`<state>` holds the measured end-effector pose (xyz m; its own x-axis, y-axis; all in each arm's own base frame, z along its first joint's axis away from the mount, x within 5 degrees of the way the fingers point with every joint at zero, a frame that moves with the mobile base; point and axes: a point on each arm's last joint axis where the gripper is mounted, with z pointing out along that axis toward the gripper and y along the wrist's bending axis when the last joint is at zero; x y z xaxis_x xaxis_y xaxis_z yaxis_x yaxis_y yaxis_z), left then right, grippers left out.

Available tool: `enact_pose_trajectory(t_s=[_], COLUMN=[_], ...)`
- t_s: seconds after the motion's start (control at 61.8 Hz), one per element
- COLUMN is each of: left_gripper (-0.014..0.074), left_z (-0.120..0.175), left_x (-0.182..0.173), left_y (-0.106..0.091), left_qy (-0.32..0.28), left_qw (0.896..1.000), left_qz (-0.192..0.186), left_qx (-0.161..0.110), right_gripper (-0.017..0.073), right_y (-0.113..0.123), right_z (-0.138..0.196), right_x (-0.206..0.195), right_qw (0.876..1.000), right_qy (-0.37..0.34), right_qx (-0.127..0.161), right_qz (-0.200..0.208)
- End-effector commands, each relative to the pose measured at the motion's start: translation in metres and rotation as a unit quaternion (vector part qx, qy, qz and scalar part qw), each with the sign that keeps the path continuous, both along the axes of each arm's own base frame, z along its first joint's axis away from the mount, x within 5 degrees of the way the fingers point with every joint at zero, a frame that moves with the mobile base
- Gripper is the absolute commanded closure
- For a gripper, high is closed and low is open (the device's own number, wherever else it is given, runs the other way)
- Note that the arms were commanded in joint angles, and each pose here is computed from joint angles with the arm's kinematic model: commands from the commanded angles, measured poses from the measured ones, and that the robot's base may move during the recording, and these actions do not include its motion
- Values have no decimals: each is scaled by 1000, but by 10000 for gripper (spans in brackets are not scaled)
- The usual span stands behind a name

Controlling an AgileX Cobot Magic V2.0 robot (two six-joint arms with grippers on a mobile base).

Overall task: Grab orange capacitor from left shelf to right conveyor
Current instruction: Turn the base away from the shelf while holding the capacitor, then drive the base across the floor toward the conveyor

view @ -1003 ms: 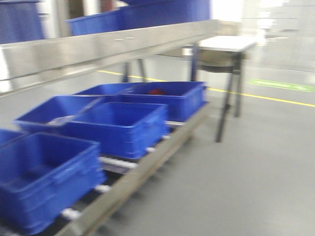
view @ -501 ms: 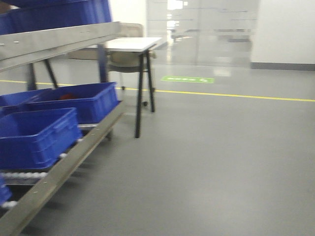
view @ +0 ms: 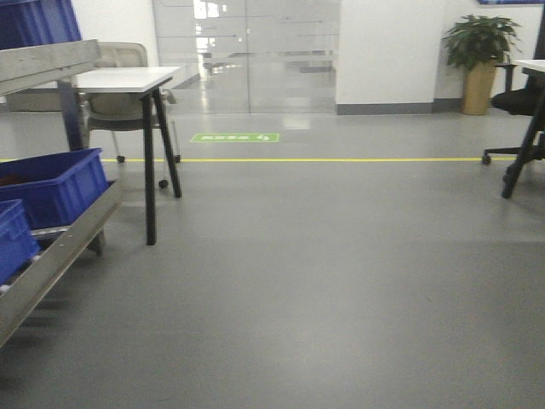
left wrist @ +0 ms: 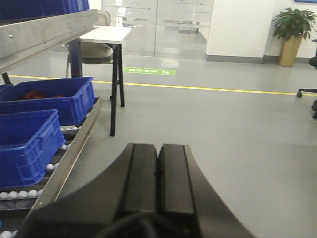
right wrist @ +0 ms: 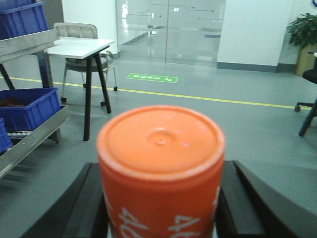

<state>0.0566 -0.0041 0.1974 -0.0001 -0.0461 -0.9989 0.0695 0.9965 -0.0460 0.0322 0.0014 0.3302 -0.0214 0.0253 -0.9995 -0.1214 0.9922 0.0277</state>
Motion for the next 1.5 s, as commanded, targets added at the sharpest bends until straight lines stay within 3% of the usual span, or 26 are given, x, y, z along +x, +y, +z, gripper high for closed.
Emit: enact_pose_trajectory(t_s=[0.0, 1.488], left_gripper=[720, 720], left_z=[10, 10], left_x=[-2, -2], left_y=[1, 1], left_qy=[-53, -53], left_qw=[999, 999], left_qz=[1, 1], left_qx=[-5, -5], right_gripper=[463, 463], right_y=[0, 0], right_z=[18, 18], right_x=[-2, -2], right_qw=[998, 998], right_qy=[-58, -58], right_qx=[2, 2], right_qz=[0, 0])
